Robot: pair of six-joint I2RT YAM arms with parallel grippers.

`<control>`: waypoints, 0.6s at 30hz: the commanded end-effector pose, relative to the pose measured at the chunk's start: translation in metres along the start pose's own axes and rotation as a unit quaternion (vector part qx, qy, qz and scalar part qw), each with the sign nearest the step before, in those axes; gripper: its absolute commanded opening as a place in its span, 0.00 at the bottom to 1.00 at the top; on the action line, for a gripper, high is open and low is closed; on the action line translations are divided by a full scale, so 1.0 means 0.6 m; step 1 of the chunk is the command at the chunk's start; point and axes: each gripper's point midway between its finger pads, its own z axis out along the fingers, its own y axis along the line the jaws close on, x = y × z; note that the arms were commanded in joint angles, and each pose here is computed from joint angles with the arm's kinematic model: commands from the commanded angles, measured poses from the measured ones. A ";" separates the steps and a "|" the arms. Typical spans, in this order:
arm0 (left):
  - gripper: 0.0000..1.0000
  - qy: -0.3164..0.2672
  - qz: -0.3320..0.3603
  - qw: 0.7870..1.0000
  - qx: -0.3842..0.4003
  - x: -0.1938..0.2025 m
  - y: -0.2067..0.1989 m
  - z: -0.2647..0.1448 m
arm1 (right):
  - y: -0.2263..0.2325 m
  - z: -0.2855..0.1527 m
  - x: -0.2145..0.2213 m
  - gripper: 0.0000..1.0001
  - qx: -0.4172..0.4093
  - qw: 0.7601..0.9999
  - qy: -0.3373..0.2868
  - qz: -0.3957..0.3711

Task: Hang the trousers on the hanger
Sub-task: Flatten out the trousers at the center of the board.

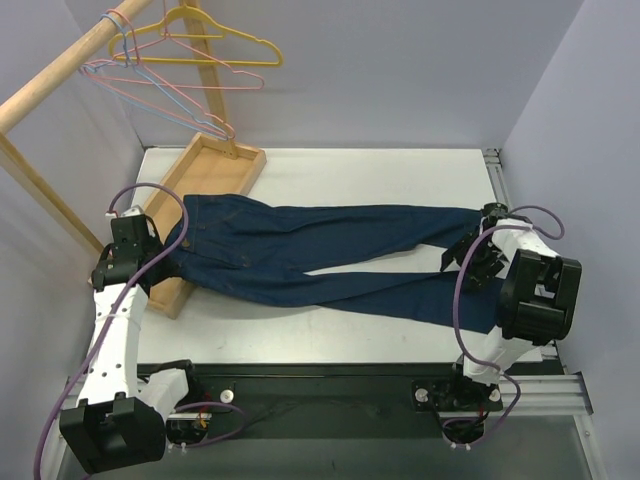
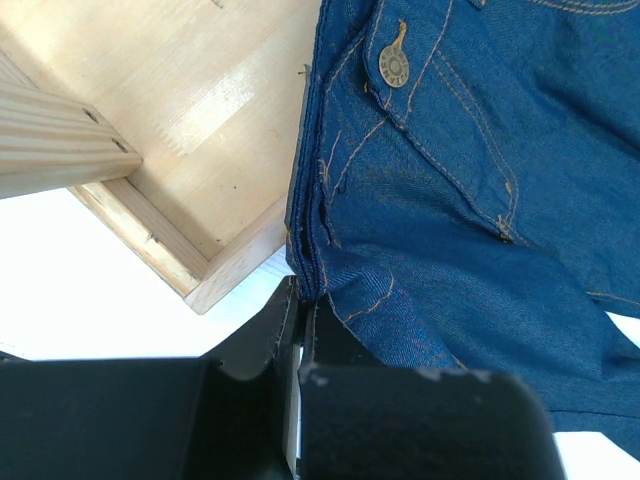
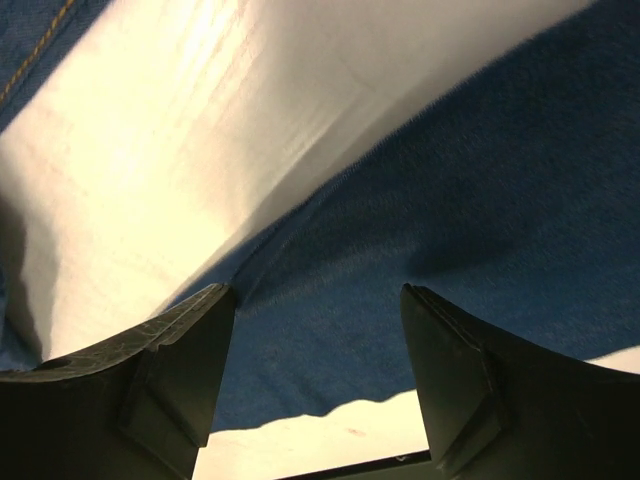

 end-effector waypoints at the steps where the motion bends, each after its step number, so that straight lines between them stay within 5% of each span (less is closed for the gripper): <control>1: 0.00 -0.027 -0.011 0.999 0.014 -0.018 -0.005 0.003 | 0.022 0.000 -0.020 0.67 -0.007 1.000 0.001 0.027; 5: 0.00 -0.028 -0.021 0.999 0.013 -0.015 0.001 0.004 | 0.023 0.012 -0.020 0.56 -0.002 1.000 0.012 0.028; 12: 0.00 -0.037 -0.033 0.999 0.009 -0.028 0.006 0.003 | 0.025 0.009 -0.025 0.00 -0.007 1.000 0.008 0.010; 18: 0.00 -0.067 -0.056 0.996 0.016 -0.088 0.002 -0.005 | 0.057 -0.080 -0.093 0.00 -0.041 0.997 -0.065 0.005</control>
